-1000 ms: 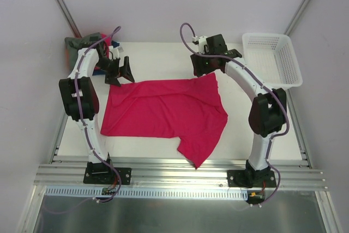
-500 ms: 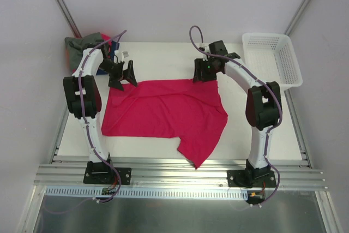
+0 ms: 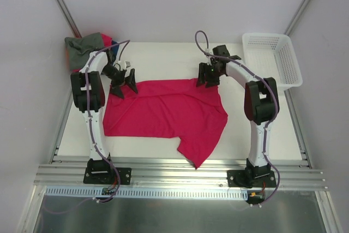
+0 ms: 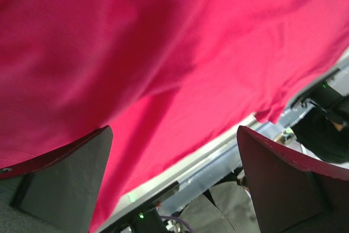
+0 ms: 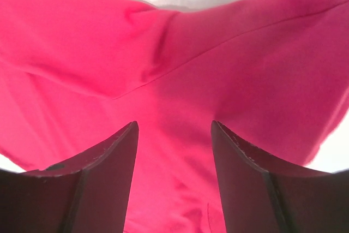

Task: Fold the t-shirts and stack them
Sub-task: Fold the flattened tshirt in 1/3 of the way

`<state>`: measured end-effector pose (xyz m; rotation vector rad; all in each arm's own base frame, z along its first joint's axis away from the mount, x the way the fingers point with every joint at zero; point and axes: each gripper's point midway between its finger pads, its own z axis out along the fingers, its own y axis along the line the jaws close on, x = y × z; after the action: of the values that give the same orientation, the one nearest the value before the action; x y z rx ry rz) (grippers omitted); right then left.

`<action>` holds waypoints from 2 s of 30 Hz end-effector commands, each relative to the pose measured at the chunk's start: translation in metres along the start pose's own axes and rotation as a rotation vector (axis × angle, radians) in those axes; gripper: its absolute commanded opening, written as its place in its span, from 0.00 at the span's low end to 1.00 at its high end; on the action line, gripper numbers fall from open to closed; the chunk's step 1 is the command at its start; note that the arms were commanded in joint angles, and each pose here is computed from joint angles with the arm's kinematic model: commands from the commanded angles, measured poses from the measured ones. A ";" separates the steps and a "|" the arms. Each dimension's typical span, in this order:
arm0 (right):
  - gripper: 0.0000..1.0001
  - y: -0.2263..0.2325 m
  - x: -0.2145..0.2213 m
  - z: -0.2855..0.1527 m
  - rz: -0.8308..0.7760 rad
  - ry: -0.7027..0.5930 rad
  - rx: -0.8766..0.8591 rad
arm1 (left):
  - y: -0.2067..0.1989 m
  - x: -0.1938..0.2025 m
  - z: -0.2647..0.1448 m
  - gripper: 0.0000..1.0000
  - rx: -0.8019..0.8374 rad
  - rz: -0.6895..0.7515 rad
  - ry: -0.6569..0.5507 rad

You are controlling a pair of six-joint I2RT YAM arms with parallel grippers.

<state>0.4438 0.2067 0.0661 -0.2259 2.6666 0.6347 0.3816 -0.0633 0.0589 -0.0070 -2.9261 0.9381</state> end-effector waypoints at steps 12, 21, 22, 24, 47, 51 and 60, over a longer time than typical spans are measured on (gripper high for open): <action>0.63 -0.046 -0.008 0.013 0.096 0.020 0.051 | 0.029 -0.036 -0.017 0.99 -0.140 -0.018 -0.064; 0.65 -0.063 -0.051 0.023 0.082 -0.065 0.065 | 0.038 -0.044 -0.016 0.99 -0.142 -0.023 -0.075; 0.65 -0.062 -0.054 0.024 0.079 -0.070 0.063 | 0.038 -0.043 -0.016 0.99 -0.138 -0.026 -0.073; 0.65 -0.062 -0.058 0.027 0.075 -0.079 0.059 | 0.039 -0.043 -0.013 0.99 -0.133 -0.032 -0.067; 0.66 -0.027 -0.058 -0.011 0.023 -0.123 0.020 | -0.036 0.004 -0.111 0.99 -0.218 0.129 -0.292; 0.67 -0.022 -0.056 -0.017 0.007 -0.131 0.021 | -0.044 0.036 -0.106 0.98 -0.146 0.093 -0.249; 0.67 -0.016 -0.053 -0.020 -0.018 -0.130 0.026 | -0.036 0.050 -0.069 0.68 -0.011 -0.004 -0.114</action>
<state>0.4892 0.1849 0.0650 -0.1597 2.6113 0.5972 0.3455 -0.0455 0.1450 -0.0084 -3.1330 0.8578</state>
